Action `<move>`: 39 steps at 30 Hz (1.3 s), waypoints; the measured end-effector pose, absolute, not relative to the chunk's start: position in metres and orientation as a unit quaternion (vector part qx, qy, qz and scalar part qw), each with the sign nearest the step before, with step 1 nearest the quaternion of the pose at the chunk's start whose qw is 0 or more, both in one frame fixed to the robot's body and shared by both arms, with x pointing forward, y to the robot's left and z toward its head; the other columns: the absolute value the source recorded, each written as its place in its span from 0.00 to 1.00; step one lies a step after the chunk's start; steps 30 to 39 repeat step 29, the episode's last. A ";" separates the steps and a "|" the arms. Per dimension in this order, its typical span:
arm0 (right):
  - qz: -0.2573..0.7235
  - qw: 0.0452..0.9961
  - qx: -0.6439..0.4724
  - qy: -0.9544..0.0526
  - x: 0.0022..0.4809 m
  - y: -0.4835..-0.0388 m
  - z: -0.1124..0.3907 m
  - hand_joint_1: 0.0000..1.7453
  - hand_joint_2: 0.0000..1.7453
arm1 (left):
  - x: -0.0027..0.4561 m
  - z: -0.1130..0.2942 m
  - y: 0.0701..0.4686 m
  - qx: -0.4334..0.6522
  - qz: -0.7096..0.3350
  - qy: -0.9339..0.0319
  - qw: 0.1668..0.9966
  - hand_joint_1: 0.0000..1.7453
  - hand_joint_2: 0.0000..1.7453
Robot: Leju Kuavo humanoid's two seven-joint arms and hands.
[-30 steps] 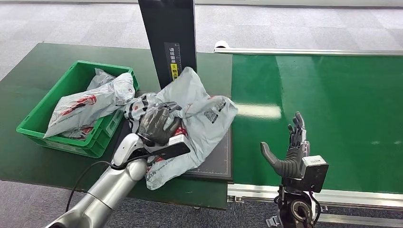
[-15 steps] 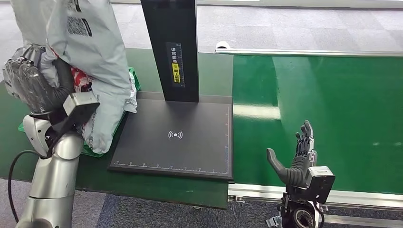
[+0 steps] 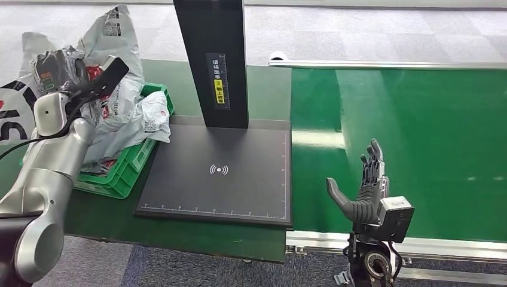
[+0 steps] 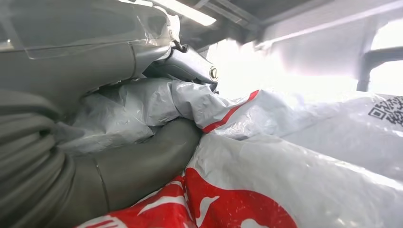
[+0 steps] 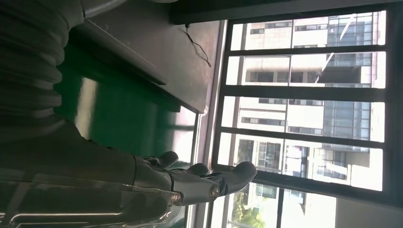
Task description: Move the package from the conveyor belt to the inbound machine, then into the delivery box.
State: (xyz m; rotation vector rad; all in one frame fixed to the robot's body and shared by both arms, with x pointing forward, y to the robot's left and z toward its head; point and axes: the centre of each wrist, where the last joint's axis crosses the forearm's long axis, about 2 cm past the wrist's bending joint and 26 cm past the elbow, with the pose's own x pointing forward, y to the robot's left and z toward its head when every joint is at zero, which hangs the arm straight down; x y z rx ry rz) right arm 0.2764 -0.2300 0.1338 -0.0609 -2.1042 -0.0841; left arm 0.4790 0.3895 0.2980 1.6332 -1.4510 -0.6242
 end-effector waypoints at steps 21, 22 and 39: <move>-0.030 0.498 -0.022 -0.867 0.278 -0.227 0.132 0.00 1.00 | 0.460 0.251 0.453 0.619 -0.271 -0.494 0.547 0.00 1.00; -0.029 0.498 -0.022 -0.867 0.278 -0.227 0.132 0.00 1.00 | 0.460 0.251 0.454 0.616 -0.269 -0.499 0.548 0.00 1.00; -0.029 0.499 -0.033 -0.865 0.277 -0.230 0.131 0.00 1.00 | 0.463 0.255 0.446 0.538 -0.239 -0.592 0.550 0.00 1.00</move>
